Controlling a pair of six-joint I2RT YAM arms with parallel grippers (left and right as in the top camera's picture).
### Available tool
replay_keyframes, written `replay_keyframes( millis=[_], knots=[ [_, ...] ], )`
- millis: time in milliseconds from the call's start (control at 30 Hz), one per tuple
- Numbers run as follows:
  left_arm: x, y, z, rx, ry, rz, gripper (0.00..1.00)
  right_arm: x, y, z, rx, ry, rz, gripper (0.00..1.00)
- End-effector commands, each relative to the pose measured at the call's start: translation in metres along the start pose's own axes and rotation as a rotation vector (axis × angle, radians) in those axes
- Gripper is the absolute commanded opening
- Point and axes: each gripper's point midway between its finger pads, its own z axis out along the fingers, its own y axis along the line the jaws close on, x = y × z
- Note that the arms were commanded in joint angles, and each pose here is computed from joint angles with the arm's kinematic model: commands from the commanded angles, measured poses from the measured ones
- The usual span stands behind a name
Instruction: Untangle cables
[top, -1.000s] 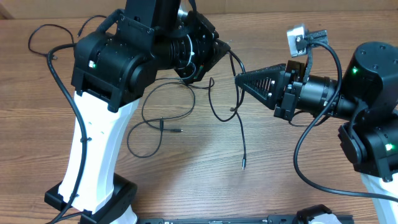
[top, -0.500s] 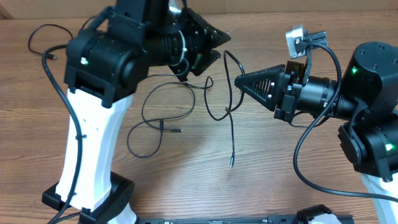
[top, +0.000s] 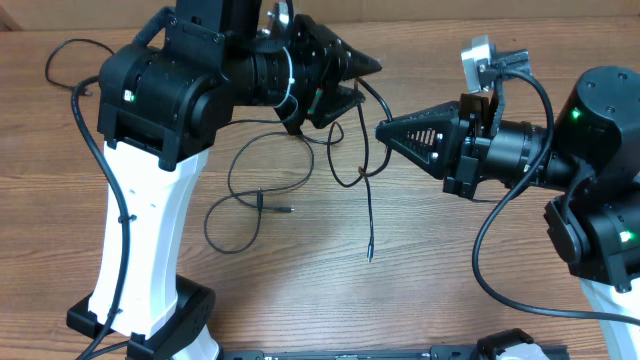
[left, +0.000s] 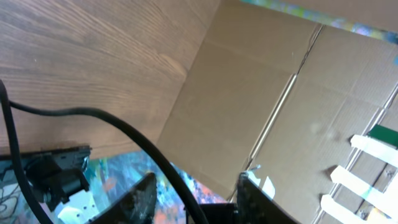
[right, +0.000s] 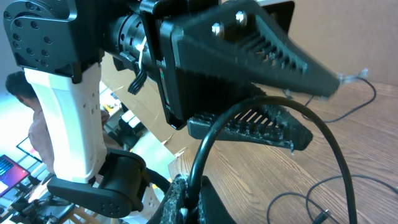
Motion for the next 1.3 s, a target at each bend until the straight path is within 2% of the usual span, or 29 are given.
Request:
replay_keyframes(
  millis=[0,100,233,367,467,633,733,767,833,900,1000,1100,1167,1267],
  knots=[
    [0.004,0.0,0.003,0.0,0.039,0.0,0.3,-0.001,0.006,-0.001,-0.021,0.001,-0.022,0.04],
    [0.004,0.0,0.003,0.0,0.039,-0.001,0.22,0.0,0.007,-0.001,-0.027,0.005,-0.021,0.04],
    [0.001,0.001,0.003,-0.004,0.019,0.0,0.05,0.0,0.006,-0.001,-0.026,0.006,-0.02,0.04],
    [-0.016,0.004,0.002,-0.023,-0.079,0.024,0.04,0.002,0.004,-0.001,-0.015,0.01,-0.004,0.04],
    [-0.025,-0.003,0.001,-0.001,-0.13,0.062,0.04,0.007,-0.018,-0.002,0.1,0.006,0.068,0.04],
    [-0.009,-0.067,-0.006,0.242,-0.077,0.374,0.04,0.028,-0.068,-0.014,0.377,0.017,0.2,0.04],
    [-0.008,-0.091,-0.014,0.334,-0.106,0.445,0.04,0.04,-0.087,-0.024,0.498,0.033,0.25,0.04],
    [-0.008,-0.096,-0.016,0.352,-0.116,0.459,0.04,0.045,-0.093,-0.028,0.54,0.039,0.265,0.08],
    [-0.011,-0.105,-0.019,0.381,-0.153,0.479,0.04,0.052,-0.103,-0.035,0.609,0.052,0.288,0.26],
    [-0.021,-0.113,-0.024,0.4,-0.226,0.504,0.04,0.06,-0.111,-0.043,0.675,0.068,0.31,0.48],
    [-0.035,-0.121,-0.032,0.414,-0.337,0.534,0.04,0.074,-0.122,-0.056,0.778,0.099,0.343,0.55],
    [-0.042,-0.123,-0.035,0.407,-0.395,0.576,0.04,0.088,-0.131,-0.069,0.869,0.133,0.371,0.75],
    [-0.048,-0.121,-0.035,0.379,-0.441,0.62,0.04,0.092,-0.133,-0.07,0.88,0.148,0.383,0.81],
    [-0.06,-0.106,-0.03,0.291,-0.5,0.607,0.04,0.093,-0.133,-0.067,0.863,0.158,0.392,0.9]
  ],
)
